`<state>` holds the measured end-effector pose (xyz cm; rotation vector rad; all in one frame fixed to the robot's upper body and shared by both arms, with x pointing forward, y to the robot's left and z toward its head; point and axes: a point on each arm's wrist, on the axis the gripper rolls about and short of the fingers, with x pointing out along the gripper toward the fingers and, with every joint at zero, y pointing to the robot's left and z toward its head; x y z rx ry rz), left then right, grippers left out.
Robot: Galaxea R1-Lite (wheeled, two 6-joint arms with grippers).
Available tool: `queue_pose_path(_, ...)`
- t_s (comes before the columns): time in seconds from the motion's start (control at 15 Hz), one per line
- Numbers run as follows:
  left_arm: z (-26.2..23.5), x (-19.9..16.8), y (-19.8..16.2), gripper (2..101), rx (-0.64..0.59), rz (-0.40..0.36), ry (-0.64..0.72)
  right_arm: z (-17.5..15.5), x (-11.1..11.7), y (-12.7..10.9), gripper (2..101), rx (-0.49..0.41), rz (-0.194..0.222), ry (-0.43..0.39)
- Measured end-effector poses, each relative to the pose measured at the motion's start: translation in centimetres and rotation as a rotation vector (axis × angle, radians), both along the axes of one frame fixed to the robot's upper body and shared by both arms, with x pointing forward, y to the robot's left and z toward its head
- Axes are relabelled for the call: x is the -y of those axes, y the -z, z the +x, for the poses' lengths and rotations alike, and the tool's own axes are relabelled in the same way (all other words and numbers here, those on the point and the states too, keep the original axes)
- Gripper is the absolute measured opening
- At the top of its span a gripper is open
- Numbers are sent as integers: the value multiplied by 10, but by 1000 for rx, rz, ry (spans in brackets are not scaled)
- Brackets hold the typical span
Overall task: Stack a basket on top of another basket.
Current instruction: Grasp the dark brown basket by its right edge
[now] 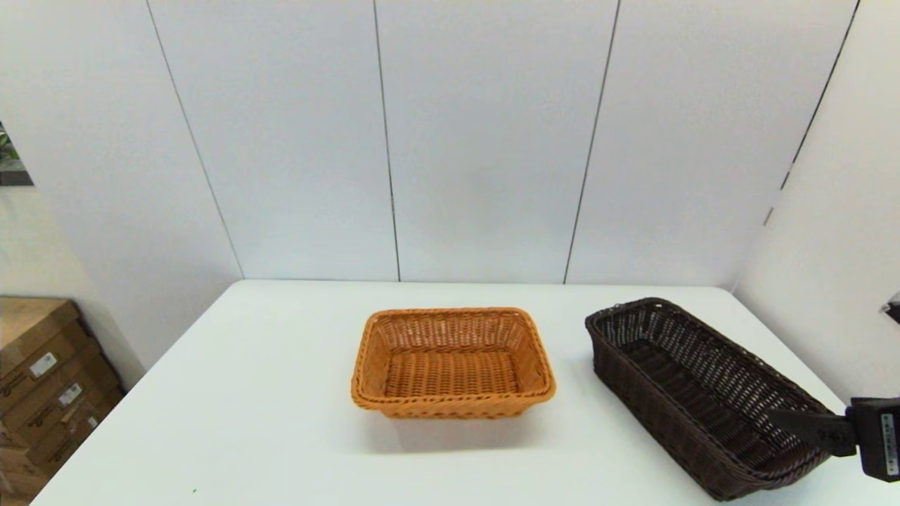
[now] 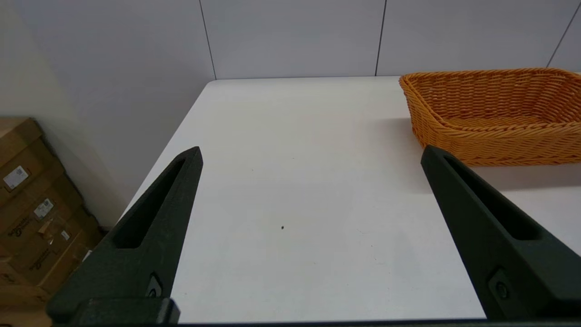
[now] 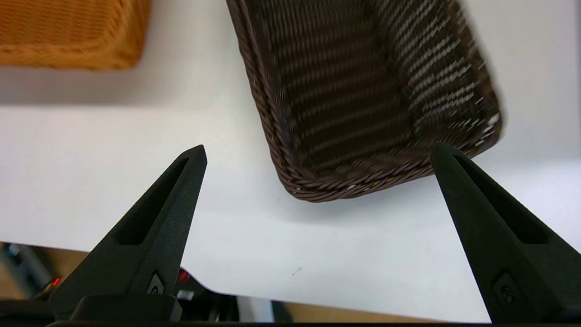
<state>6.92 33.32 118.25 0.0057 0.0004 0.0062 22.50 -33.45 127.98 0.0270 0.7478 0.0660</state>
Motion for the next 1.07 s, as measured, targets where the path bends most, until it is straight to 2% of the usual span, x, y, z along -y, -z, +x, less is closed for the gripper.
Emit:
queue_pose_path(0.13,0,0,0,978,0,0,0,15,2,6,977,-63,17,43)
queue_pose_path(0.27,0,0,0,978,0,0,0,31,4,12,977,-124,38,142)
queue_pose_path(0.53,0,0,0,978,0,0,0,45,8,33,977,-238,79,435)
queue_pose_path(0.6,0,0,0,978,0,0,0,44,9,39,977,-280,74,521)
queue_pose_path(0.73,0,0,0,978,0,0,0,44,11,44,977,-347,73,638)
queue_pose_path(1.07,0,0,0,978,0,0,0,57,11,50,977,-448,149,816)
